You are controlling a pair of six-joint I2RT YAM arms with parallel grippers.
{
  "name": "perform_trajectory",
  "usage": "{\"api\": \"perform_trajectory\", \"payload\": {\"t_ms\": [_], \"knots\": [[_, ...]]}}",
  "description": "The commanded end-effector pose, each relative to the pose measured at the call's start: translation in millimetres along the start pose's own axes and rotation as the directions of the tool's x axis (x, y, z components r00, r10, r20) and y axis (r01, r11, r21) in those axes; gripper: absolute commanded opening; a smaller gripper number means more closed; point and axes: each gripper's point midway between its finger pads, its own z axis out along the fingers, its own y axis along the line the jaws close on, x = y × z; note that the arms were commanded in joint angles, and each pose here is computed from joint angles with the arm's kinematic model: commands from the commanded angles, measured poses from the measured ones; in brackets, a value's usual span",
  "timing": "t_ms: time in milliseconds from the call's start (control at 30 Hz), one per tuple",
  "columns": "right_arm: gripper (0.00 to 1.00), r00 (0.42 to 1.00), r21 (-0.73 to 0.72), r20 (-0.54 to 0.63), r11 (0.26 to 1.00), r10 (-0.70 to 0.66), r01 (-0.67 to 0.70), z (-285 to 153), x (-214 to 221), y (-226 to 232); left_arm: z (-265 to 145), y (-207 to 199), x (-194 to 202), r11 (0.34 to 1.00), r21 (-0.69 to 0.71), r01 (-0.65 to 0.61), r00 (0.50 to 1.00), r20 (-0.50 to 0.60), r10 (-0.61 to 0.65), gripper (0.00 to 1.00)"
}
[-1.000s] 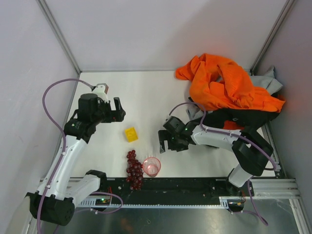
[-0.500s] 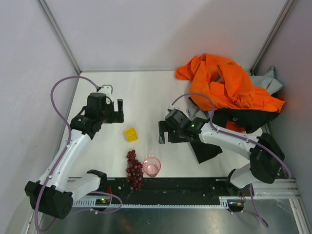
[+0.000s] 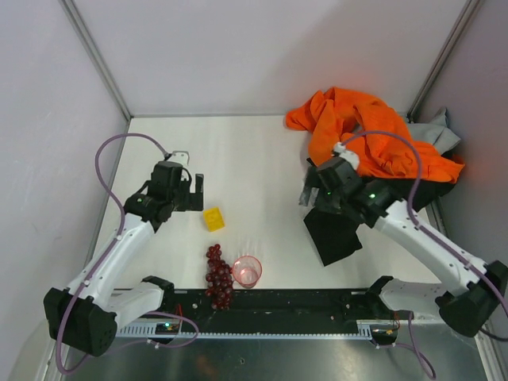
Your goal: Pick out a specific cloth from the pile
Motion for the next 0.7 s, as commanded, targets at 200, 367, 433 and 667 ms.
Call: {"api": "perform_trajectory", "payload": {"t_ms": [200, 367, 433, 667], "knots": [[0.99, 0.974, 0.24, 0.141, 0.948, 0.179, -0.209, -46.2, -24.6, -111.8, 5.5, -4.6, -4.9, 1.0, -0.025, -0.011, 1.0, 0.029, 0.012, 1.0], [0.99, 0.959, 0.224, 0.146, 0.936, 0.244, -0.273, -45.7, -16.0, -132.4, 5.8, -6.7, -3.8, 1.0, -0.021, -0.016, 0.999, 0.03, 0.017, 1.0], [0.99, 0.956, 0.222, 0.143, 0.933, 0.254, -0.282, -43.4, -13.9, -134.7, 6.4, -7.6, -3.4, 1.0, -0.019, -0.018, 0.999, 0.029, 0.019, 1.0], [0.99, 0.961, 0.237, 0.106, 0.933, 0.254, -0.273, -23.8, -12.7, -133.9, 6.7, -9.3, -2.9, 1.0, -0.016, -0.024, 0.999, 0.028, 0.024, 1.0]]}}
